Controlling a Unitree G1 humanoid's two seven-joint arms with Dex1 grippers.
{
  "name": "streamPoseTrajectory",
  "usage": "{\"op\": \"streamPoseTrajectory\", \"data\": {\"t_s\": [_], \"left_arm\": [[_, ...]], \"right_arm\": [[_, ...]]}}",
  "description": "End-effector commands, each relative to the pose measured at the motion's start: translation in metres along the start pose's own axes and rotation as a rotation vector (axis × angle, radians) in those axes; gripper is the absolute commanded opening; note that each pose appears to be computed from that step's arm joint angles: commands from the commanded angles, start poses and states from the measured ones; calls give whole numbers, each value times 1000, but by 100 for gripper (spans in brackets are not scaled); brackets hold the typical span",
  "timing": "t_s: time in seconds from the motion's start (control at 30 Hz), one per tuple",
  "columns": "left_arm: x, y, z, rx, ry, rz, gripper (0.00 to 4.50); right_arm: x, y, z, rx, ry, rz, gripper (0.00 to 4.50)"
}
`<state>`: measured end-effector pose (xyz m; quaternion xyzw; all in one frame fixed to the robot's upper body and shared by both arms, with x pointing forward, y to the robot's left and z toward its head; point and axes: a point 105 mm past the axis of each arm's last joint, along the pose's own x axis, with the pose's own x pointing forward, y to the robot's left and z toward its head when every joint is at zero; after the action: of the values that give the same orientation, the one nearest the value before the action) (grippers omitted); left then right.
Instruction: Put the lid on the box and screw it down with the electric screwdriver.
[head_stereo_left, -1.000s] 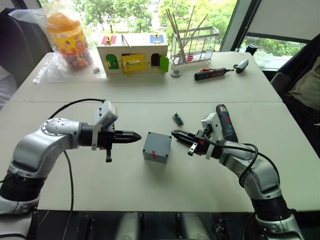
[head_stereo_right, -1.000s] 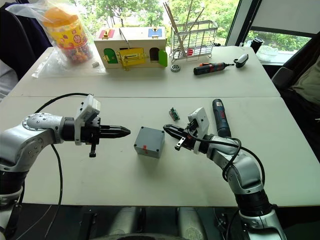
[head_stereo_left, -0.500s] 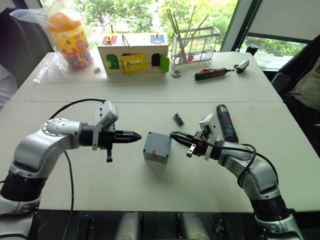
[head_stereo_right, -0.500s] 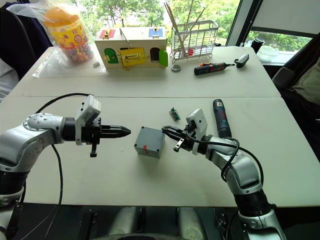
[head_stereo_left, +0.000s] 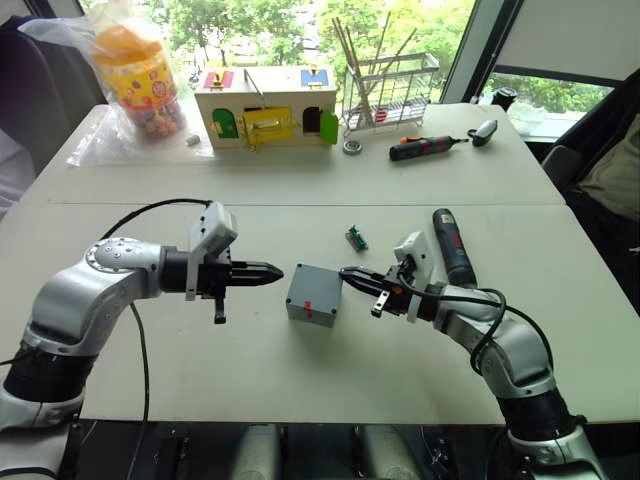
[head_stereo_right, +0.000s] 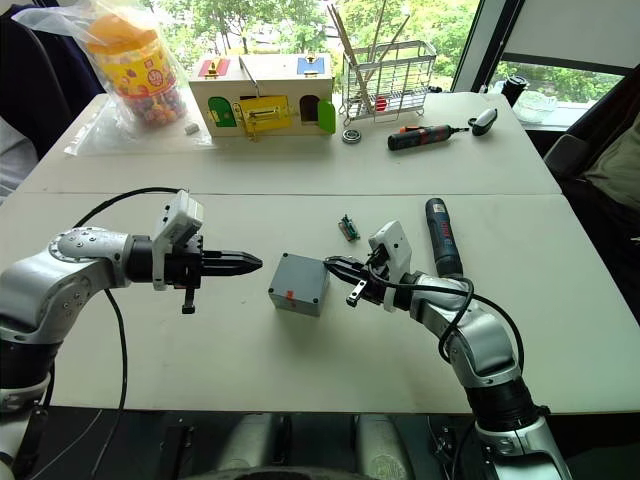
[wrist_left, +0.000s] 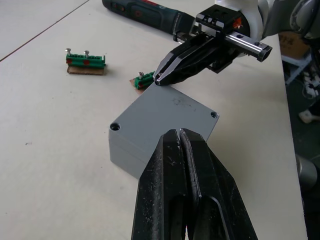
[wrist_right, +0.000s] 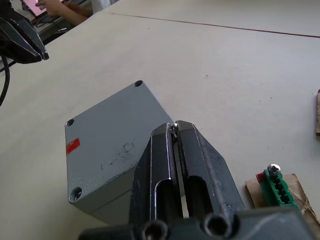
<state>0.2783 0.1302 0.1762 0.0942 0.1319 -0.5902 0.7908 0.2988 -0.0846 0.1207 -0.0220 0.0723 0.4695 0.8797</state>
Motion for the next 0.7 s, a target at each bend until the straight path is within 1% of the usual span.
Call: {"op": "streamPoseTrajectory", "data": {"t_s": [0.03, 0.13, 0.2, 0.33, 0.37, 0.43, 0.47, 0.53, 0.6, 0.67, 0.7], "left_arm": [[0, -2, 6, 37, -15, -2, 0], [2, -3, 8, 35, -30, -11, 0], [4, -3, 11, 38, -46, -17, 0], [10, -5, 18, 50, -73, -41, 0], [12, -8, 20, 62, -77, -59, 0], [18, -15, 26, 89, -90, -102, 0], [21, -18, 30, 103, -96, -121, 0], [27, -23, 36, 151, -96, -155, 0], [33, -27, 40, 202, -93, -177, 0], [36, -29, 45, 228, -106, -189, 0], [38, -29, 46, 244, -105, -193, 0]], "right_arm": [[2, 3, 13, -46, -36, 17, 147], [-2, 2, 19, -62, -43, 10, 306], [-8, -1, 26, -72, -51, -3, 391], [-29, -10, 46, -89, -67, -46, 391], [-38, -19, 54, -93, -67, -90, 391], [-58, -36, 66, -107, -29, -169, 449], [-66, -43, 71, -112, -3, -195, 449], [-85, -65, 82, -126, 61, -305, 449], [-105, -88, 85, -97, 179, -429, 449], [-118, -96, 81, -17, 290, -474, 449], [-125, -98, 75, 37, 360, -491, 449]]}}
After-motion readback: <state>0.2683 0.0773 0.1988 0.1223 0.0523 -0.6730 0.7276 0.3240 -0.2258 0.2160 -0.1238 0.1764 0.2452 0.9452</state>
